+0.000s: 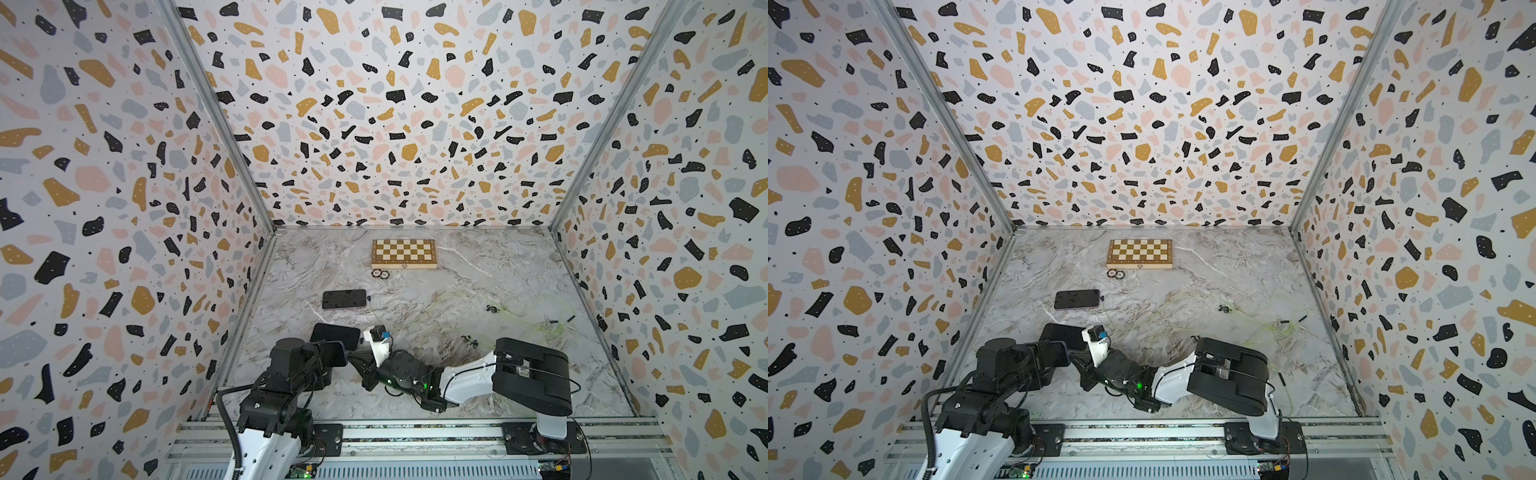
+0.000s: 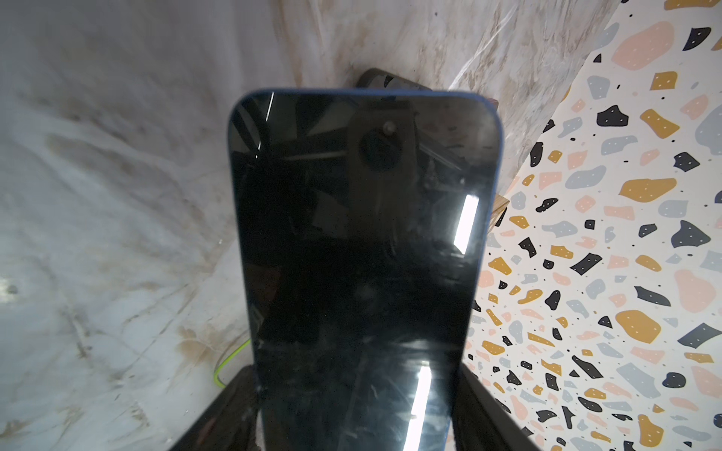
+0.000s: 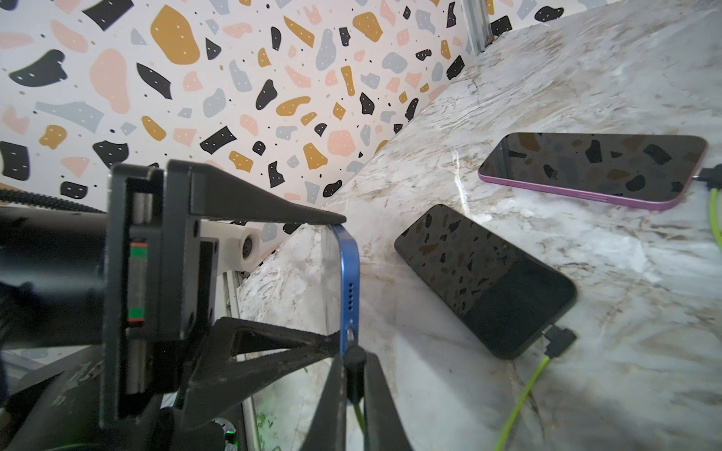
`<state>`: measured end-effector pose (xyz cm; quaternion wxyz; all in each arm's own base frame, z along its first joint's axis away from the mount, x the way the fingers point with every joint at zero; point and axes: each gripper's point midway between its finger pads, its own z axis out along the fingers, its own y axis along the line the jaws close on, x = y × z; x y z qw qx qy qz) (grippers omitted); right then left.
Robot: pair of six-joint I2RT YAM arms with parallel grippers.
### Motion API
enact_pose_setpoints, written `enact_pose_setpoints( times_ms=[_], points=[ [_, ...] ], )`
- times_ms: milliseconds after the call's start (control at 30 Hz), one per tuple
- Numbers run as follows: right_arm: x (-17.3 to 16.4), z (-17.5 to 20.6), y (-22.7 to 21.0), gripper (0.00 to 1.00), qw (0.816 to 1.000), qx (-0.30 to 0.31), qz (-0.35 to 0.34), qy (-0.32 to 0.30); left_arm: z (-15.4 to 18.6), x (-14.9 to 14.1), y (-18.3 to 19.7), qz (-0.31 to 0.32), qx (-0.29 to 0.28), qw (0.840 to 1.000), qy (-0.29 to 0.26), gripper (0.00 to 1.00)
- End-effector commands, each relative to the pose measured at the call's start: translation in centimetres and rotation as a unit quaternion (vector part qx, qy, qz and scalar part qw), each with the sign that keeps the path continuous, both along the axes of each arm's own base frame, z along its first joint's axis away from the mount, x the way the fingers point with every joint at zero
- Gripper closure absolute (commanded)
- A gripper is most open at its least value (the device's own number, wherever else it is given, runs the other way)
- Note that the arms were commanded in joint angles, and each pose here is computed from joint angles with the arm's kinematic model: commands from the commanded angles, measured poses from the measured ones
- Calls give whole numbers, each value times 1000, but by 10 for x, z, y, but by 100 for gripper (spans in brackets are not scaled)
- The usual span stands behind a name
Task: Plug wired earphones into phones
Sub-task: Insert the wired earphone into the phone.
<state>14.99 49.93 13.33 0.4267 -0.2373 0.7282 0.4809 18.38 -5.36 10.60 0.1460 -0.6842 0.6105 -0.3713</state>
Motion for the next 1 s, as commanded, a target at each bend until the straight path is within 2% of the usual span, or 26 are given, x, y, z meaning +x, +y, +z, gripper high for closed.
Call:
enact_pose_setpoints(
  times_ms=[0,967],
  points=[
    [-8,12,10,100,1000,-12,12,-5,43,11,-19,-37,-43,996,-68,52],
    [-24,15,30,100,997,-65,46,11,39,4,-12,-33,-20,998,-55,52]
  ],
)
